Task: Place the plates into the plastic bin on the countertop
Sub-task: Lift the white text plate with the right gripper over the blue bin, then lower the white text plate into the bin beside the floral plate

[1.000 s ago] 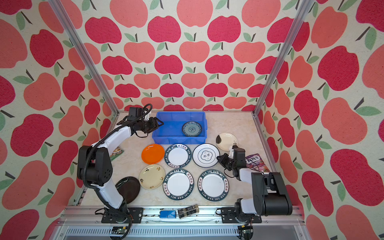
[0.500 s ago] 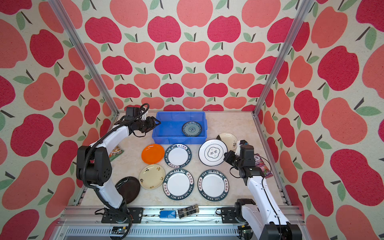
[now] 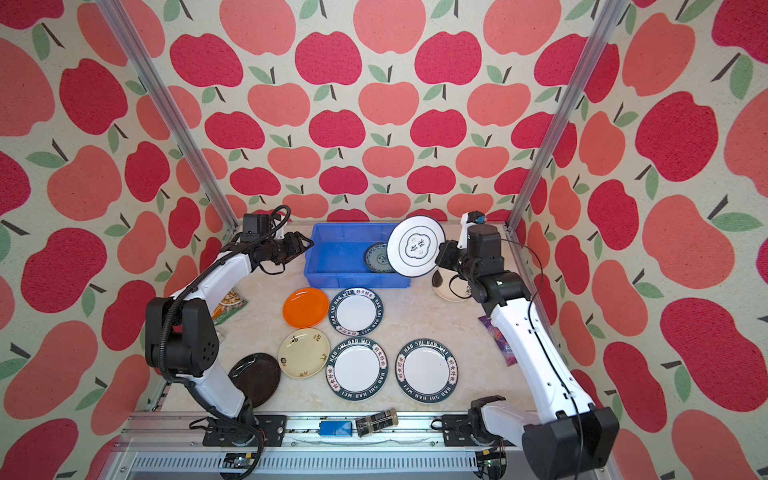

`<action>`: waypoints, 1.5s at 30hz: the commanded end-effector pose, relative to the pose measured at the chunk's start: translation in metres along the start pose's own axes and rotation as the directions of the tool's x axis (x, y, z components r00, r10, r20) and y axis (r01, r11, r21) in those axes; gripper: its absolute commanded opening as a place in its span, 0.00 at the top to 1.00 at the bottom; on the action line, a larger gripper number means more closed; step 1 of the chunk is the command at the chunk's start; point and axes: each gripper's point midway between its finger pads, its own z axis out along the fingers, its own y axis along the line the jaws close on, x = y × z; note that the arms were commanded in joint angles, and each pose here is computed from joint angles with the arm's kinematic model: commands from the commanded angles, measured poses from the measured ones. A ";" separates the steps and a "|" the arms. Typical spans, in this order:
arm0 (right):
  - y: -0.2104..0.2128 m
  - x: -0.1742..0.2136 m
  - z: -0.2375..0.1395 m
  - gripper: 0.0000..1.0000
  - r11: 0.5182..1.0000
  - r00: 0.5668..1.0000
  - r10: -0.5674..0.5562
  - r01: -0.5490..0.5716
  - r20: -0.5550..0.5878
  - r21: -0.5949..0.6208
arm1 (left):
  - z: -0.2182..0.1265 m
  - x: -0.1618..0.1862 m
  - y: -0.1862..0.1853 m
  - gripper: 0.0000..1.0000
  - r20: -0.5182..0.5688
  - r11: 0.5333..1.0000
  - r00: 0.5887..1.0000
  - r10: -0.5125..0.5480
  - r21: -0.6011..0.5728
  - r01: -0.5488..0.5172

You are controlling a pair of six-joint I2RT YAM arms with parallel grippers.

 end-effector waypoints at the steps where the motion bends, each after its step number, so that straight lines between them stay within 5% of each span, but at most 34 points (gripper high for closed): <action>1: 0.044 -0.049 0.016 1.00 0.994 0.990 -0.061 0.072 0.127 -0.084 | -0.011 -0.007 -0.001 0.38 0.045 1.000 0.999 0.018 0.010 -0.018; 7: 0.081 -0.038 0.086 1.00 0.982 0.998 -0.044 0.050 0.035 -0.182 | -0.018 -0.006 0.002 0.37 0.069 0.999 0.998 -0.017 0.044 0.014; 14: 0.105 -0.006 0.147 1.00 0.928 0.990 0.109 -0.134 -0.091 -0.347 | -0.015 -0.002 0.002 0.37 0.056 0.998 0.998 -0.030 0.060 0.026; 34: 0.120 0.102 0.271 1.00 0.903 0.929 0.175 -0.284 -0.326 -0.323 | -0.020 0.018 0.013 0.37 0.036 0.998 0.998 -0.049 0.046 0.047; 45: 0.125 0.149 0.306 1.00 0.944 0.895 0.123 -0.238 -0.428 -0.226 | -0.031 0.028 0.018 0.37 0.037 1.000 0.999 -0.031 0.004 0.031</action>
